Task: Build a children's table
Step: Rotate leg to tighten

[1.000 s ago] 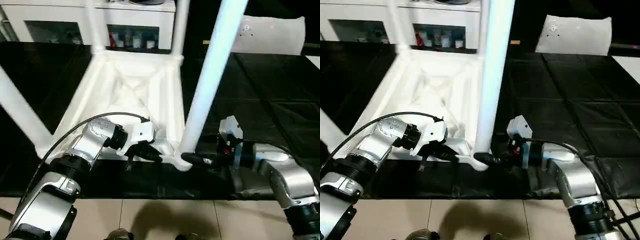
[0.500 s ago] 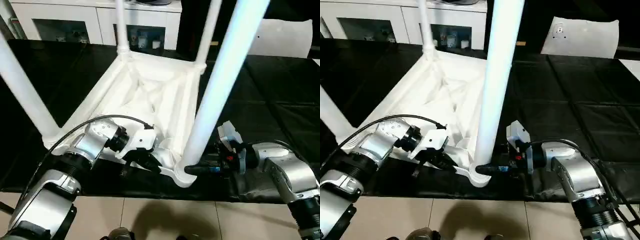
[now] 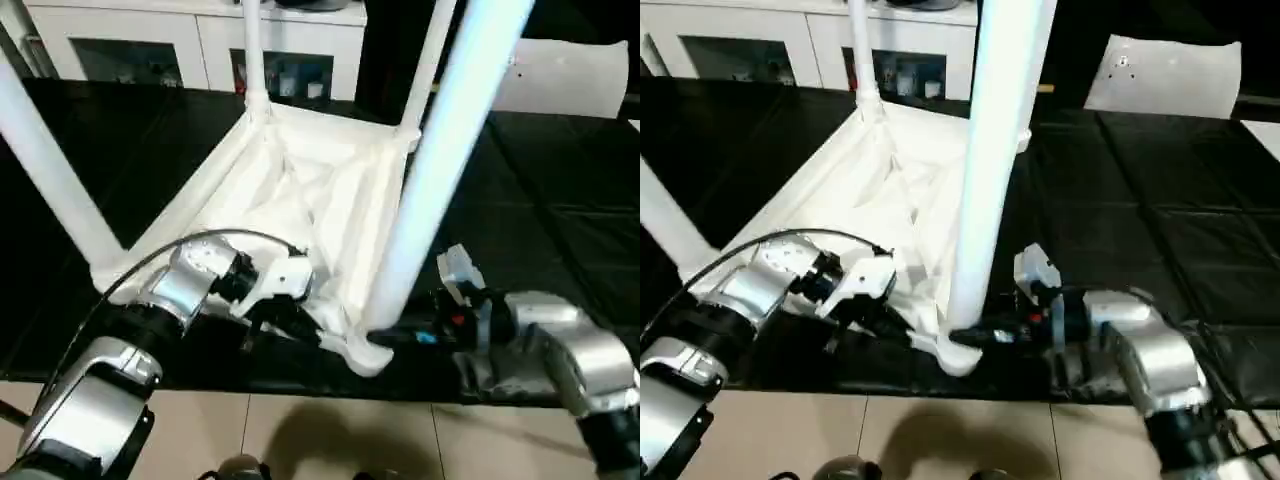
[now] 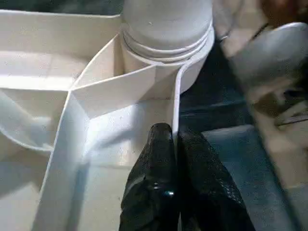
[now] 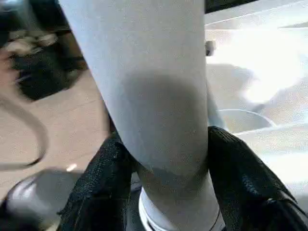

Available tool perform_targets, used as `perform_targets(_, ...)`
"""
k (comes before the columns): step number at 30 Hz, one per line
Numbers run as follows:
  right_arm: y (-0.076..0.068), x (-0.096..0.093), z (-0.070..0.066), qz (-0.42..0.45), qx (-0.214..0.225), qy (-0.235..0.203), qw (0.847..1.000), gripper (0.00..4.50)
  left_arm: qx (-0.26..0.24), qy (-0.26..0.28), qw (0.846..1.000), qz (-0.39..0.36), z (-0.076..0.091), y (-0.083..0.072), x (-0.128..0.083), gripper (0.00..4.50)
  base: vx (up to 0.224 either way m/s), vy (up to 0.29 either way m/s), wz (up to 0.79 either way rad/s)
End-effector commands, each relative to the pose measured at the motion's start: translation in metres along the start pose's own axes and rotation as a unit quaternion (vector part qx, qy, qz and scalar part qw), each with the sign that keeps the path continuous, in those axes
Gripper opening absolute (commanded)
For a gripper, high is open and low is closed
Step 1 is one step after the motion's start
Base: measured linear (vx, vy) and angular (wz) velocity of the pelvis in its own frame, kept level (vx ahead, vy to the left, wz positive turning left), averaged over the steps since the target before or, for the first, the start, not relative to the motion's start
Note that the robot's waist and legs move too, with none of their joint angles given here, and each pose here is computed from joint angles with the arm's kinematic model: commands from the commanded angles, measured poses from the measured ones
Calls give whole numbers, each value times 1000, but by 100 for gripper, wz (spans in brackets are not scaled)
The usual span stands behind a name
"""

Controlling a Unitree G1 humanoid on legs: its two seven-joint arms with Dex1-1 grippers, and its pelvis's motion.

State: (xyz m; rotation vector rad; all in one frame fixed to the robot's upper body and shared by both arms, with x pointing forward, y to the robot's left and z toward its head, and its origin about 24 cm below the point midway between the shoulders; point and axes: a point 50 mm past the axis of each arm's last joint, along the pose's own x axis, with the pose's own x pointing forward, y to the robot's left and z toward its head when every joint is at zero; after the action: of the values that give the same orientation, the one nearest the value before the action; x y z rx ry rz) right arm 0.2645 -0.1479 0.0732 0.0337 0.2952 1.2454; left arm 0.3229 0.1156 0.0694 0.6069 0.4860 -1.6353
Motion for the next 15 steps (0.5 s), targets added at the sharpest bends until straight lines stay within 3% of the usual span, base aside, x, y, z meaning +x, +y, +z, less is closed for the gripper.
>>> perform_targets(1, 4, 25, -2, -61, 16, -13, 998, 196, -15, -41, 997, 71, 24, 14, 17, 0, 0, 0, 0)
perform_targets(5, 1, 42, -2, -121, 42, -27, 991, 193, -34, -63, 992, 108, 35, 19, 28, 0, 0, 0, 0)
perform_targets(7, -1, 65, 2, -184, 71, -39, 980, 192, -67, -90, 979, 169, 49, 28, 41, 0, 0, 0, 0)
perform_targets(10, -1, 82, 8, -230, 92, -43, 968, 191, -93, -107, 968, 209, 60, 32, 48, 0, 0, 0, 0)
perform_targets(15, 4, 98, 22, -222, 101, -79, 967, 191, -86, -109, 965, 223, 66, 29, 52, 0, 0, 0, 0)
